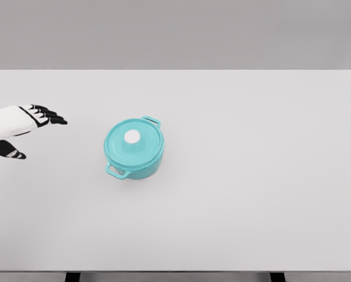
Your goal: Open the lid of the pot with left arm
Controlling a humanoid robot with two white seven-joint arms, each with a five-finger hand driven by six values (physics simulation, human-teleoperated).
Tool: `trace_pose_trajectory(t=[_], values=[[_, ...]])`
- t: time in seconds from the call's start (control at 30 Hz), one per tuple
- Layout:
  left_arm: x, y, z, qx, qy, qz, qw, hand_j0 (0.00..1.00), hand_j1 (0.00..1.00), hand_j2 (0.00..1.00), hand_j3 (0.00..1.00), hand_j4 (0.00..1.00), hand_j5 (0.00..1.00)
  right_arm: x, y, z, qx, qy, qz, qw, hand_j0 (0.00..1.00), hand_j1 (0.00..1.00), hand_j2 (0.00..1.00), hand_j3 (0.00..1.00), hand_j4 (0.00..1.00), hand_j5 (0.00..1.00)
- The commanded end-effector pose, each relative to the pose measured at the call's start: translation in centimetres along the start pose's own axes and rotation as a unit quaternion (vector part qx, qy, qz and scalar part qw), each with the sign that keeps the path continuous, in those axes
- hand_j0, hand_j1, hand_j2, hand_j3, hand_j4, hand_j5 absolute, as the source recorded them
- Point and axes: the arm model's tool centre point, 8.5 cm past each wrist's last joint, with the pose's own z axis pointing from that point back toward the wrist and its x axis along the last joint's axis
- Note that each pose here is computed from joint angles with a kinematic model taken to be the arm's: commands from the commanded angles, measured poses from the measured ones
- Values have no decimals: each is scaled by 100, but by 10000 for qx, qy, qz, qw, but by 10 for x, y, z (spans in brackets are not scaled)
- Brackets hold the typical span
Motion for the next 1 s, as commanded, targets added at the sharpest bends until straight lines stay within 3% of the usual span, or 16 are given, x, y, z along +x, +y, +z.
trace_pose_trajectory(t=[0.0, 0.27, 0.33, 0.5, 0.53, 0.6, 0.63, 0.77, 0.97], values=[[5, -2, -7, -14, -41, -51, 10000, 100, 100, 100, 100, 100, 100, 0, 0, 0, 0, -2, 0, 10000, 100, 100, 100, 100, 100, 100], [10, -9, -16, -35, -133, 5, 9999, 100, 100, 100, 100, 100, 100, -1, 4, 0, 7, 0, -9, 10000, 100, 100, 100, 100, 100, 100], [23, -16, -34, -143, -392, 49, 9991, 100, 100, 100, 100, 100, 100, -1, 3, 0, 0, -3, -7, 10000, 100, 100, 100, 100, 100, 100], [39, 15, -45, 147, -644, -280, 9974, 100, 100, 100, 100, 100, 100, -1, 3, 0, 0, -3, -7, 10000, 100, 100, 100, 100, 100, 100], [47, 39, -53, 154, -822, -595, 9947, 100, 100, 100, 100, 100, 100, -1, 3, 0, 0, -3, -7, 10000, 100, 100, 100, 100, 100, 100], [61, 70, -69, 103, -1164, -910, 9890, 100, 100, 100, 100, 100, 100, -1, 3, 0, 1, -3, -7, 10000, 100, 100, 100, 100, 100, 100], [75, 90, -72, 69, -1334, -1277, 9828, 100, 100, 100, 100, 100, 100, -1, 3, 0, 0, -3, -7, 10000, 100, 100, 100, 100, 100, 100], [109, 98, -86, -71, -1795, -1680, 9693, 100, 100, 100, 100, 100, 100, -1, 3, 0, 0, -3, -7, 10000, 100, 100, 100, 100, 100, 100], [134, 95, -110, 6, -2205, -1628, 9617, 100, 100, 100, 100, 100, 100, -1, 3, 0, 0, -3, -7, 10000, 100, 100, 100, 100, 100, 100]])
